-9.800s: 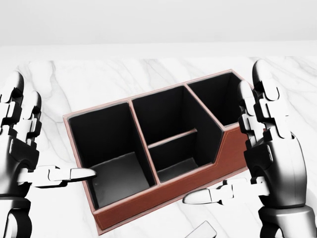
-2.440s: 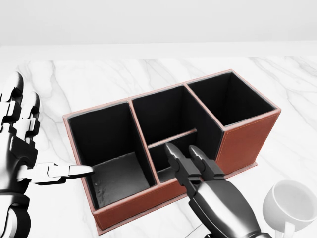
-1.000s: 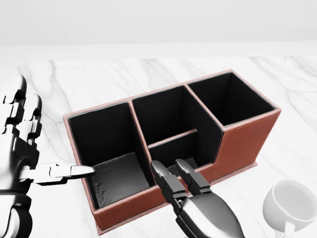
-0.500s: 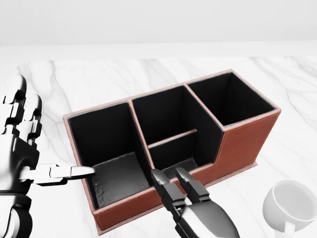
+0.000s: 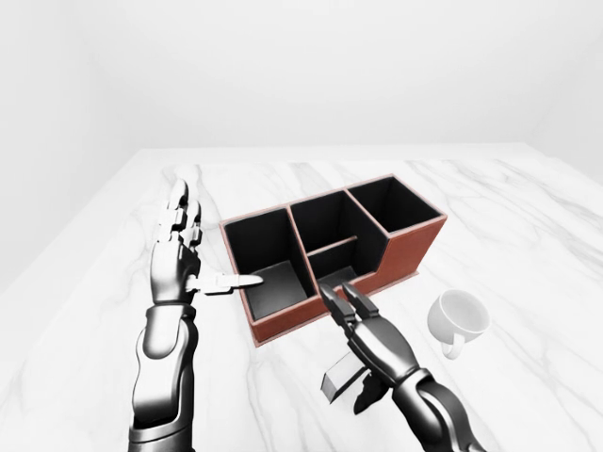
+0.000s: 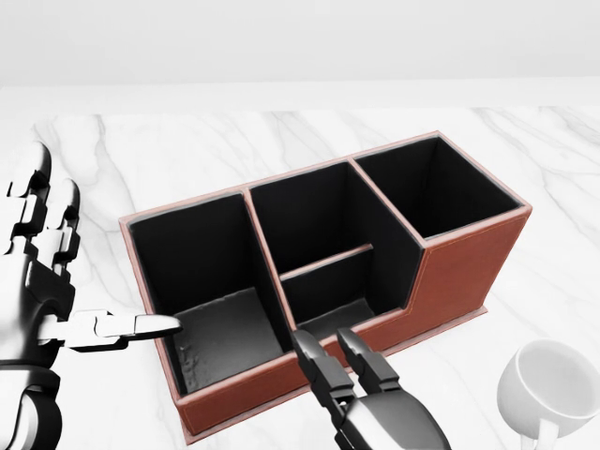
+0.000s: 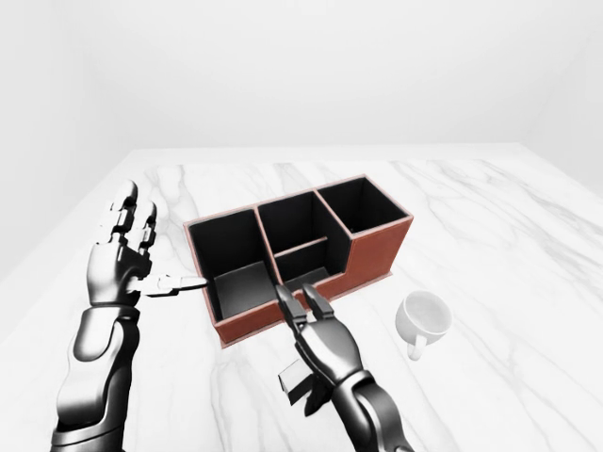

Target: Pick up the book and place it in the front compartment of the caddy.

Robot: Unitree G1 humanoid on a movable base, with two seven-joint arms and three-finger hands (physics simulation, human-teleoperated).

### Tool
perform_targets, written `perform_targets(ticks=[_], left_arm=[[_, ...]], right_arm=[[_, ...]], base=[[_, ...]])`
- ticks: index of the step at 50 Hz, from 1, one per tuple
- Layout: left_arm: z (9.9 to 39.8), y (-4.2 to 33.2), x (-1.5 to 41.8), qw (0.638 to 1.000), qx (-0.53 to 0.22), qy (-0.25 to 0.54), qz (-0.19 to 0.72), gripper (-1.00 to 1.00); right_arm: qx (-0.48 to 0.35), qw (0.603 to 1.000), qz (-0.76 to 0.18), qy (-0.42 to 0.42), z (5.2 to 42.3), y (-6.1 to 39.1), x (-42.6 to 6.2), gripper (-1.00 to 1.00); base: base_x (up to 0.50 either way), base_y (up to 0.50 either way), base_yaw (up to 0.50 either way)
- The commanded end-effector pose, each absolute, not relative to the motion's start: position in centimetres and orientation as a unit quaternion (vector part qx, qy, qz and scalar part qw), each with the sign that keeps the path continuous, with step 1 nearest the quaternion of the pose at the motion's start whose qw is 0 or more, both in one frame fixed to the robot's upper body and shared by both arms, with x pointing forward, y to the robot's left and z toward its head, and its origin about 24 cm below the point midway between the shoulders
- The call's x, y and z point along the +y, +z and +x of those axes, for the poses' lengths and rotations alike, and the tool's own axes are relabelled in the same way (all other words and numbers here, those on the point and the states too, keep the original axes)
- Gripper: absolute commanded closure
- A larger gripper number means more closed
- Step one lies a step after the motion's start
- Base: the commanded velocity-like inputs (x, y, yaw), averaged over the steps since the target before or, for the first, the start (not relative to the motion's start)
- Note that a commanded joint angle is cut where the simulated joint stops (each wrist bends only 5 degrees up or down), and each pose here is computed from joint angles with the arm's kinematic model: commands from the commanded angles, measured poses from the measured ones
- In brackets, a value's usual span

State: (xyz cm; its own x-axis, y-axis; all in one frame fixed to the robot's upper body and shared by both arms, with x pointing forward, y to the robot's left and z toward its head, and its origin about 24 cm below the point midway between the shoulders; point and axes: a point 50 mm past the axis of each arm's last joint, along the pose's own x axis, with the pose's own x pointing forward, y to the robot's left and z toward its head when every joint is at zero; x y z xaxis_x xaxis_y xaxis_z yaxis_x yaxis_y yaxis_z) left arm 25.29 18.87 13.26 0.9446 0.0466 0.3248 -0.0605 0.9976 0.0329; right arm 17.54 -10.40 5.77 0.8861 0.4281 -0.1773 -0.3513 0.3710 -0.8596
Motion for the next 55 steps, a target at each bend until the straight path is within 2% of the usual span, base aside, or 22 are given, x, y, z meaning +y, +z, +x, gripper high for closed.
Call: perform_targets(ticks=[1,55], left_arm=[[25.3,13.2,18.9,0.986,-0.163,0.027,0.022,-0.95],[25.4,12.8,18.8,0.987,-0.154,0.027,0.025,-0.95]], right_arm=[[-0.029,0.827,-0.510,0.234,17.6,5.2,-10.6,-1.00],[-0.006,0.824,-0.515,0.237,18.2,3.3,-10.5,-1.00]], base=[[0.00,0.00,0.00],[0.00,0.00,0.00]])
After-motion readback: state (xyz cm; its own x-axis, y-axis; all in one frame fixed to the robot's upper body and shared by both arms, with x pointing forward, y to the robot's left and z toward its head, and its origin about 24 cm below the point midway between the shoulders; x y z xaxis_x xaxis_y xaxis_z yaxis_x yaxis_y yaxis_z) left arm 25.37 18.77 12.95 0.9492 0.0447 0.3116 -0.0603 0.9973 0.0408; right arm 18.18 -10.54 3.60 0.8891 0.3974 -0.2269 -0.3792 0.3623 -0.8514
